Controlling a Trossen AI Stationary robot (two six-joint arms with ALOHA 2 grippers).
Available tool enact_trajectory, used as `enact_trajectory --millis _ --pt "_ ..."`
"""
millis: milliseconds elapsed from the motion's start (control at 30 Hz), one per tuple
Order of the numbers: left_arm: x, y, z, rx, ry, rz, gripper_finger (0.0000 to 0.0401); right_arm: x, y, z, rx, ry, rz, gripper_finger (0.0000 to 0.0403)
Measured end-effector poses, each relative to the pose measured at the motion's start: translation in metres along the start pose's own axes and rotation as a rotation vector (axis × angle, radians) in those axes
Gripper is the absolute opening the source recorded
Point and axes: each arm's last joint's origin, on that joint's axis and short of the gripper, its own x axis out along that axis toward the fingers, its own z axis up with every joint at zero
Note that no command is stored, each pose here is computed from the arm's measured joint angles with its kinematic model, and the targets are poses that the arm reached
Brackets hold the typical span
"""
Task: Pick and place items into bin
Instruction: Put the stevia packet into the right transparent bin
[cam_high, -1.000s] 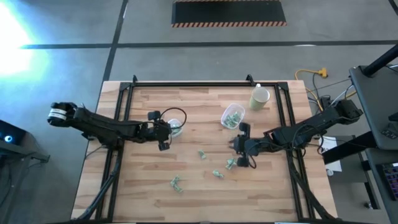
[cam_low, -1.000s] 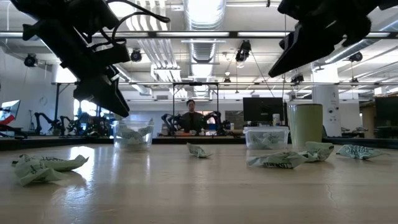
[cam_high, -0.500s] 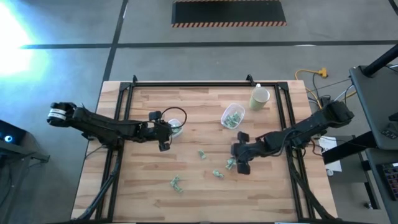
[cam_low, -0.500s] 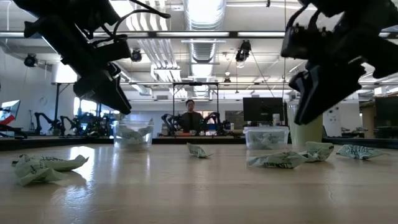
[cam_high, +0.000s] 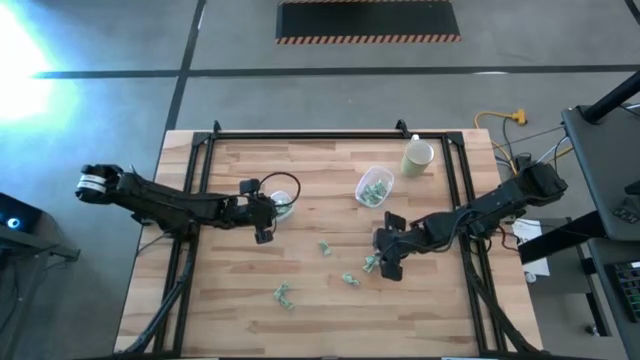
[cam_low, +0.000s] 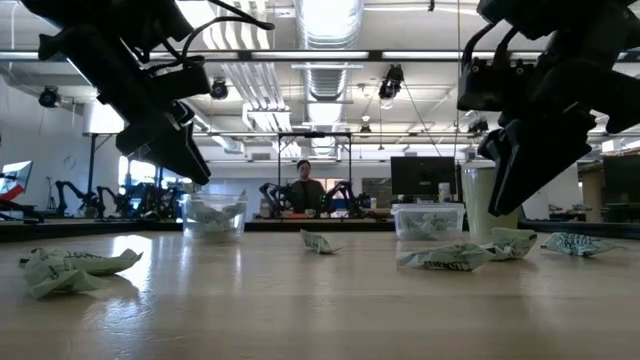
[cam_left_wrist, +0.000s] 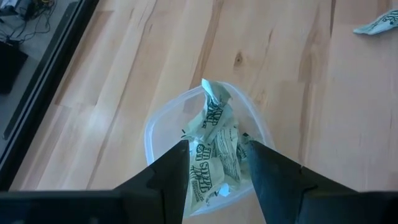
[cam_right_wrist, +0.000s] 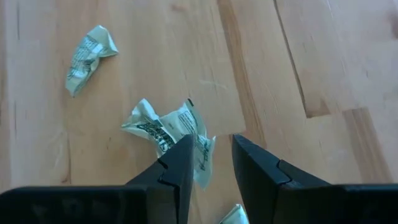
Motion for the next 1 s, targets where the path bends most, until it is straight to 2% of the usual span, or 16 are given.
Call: enact_trajectory --millis 500,633,800,1000 --pt "0.0 0.0 0.0 0.001 0.005 -0.002 0.0147 0.022 0.0 -0.009 -0.015 0.098 -0.026 0.0098" --pt "0.0 0.0 -0.001 0.002 0.005 -0.002 0.0147 0.021 0.0 -0.009 -0.035 0.098 -0.024 0.0074" --pt "0.0 0.0 -0.001 0.002 0.005 -0.002 0.0147 0.018 0.0 -0.007 -0.081 0.087 -0.007 0.0016" --pt "0.0 0.0 -0.001 0.001 0.006 -0.001 0.0147 0.016 0.001 -0.004 -0.119 0.069 -0.019 0.0009"
